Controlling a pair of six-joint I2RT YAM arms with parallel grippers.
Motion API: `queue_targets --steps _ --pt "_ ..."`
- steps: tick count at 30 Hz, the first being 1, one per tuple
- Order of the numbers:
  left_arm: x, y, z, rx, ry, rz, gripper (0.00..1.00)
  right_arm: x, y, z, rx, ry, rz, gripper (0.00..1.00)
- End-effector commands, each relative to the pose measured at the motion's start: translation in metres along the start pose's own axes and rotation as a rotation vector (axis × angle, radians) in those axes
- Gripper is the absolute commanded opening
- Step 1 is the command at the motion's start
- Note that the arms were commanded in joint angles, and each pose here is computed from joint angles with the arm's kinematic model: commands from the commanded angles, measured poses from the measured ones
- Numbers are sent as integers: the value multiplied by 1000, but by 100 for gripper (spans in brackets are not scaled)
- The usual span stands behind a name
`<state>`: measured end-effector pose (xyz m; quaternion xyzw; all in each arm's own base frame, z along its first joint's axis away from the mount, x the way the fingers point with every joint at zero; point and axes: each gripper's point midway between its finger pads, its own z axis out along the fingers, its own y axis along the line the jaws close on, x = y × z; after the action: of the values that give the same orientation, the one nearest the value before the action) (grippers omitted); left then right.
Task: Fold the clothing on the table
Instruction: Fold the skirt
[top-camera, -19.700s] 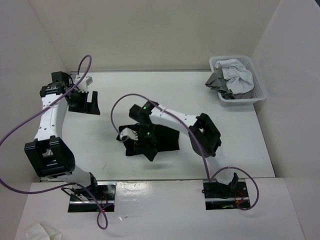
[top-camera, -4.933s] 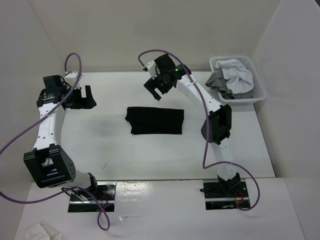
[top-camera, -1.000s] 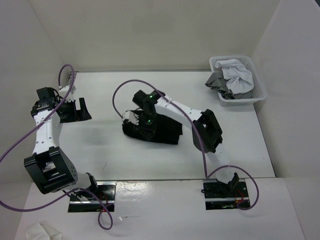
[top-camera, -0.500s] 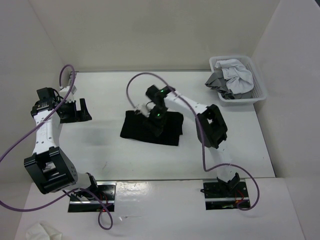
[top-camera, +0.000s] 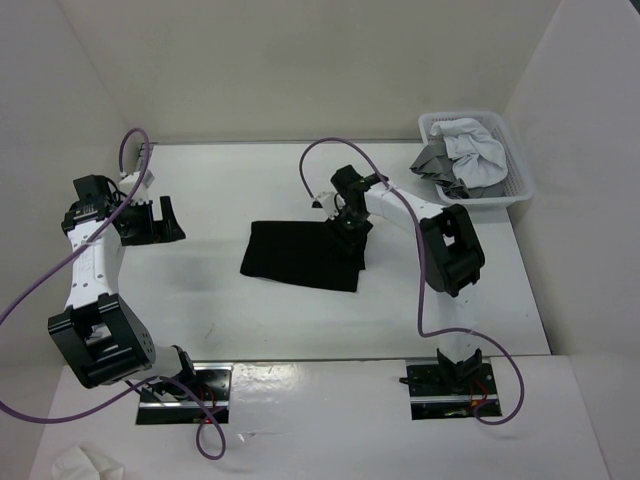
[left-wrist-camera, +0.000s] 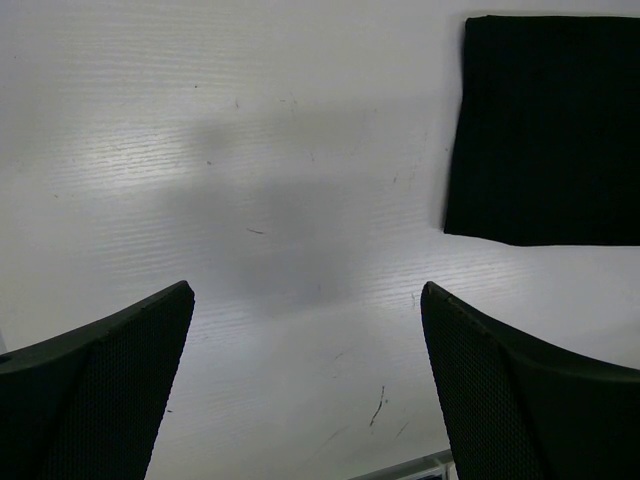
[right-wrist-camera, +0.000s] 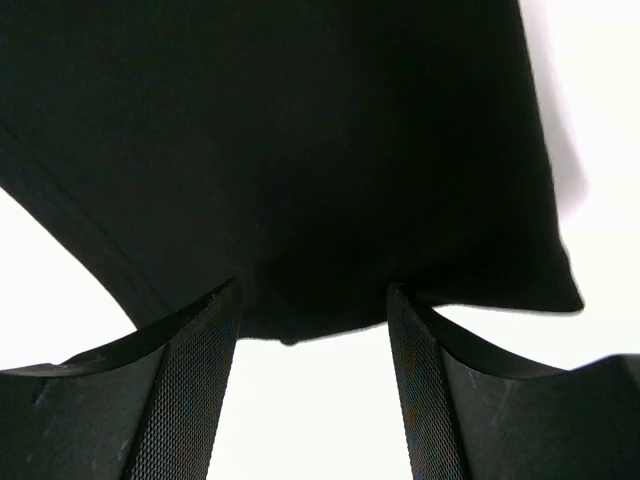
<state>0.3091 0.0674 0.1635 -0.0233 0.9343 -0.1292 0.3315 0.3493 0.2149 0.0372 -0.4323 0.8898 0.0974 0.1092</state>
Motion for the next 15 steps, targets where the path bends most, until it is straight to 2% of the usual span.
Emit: queue_targets --steps 1,7,15 --pt "-6 -3 -2 25 -30 15 100 -9 -7 -23 53 -84 8 65" --pt "-5 -2 0 27 -22 11 100 1 -18 -2 76 -42 14 65" --pt "-10 4 -1 0 -16 20 100 -20 -65 28 147 -41 74 66"
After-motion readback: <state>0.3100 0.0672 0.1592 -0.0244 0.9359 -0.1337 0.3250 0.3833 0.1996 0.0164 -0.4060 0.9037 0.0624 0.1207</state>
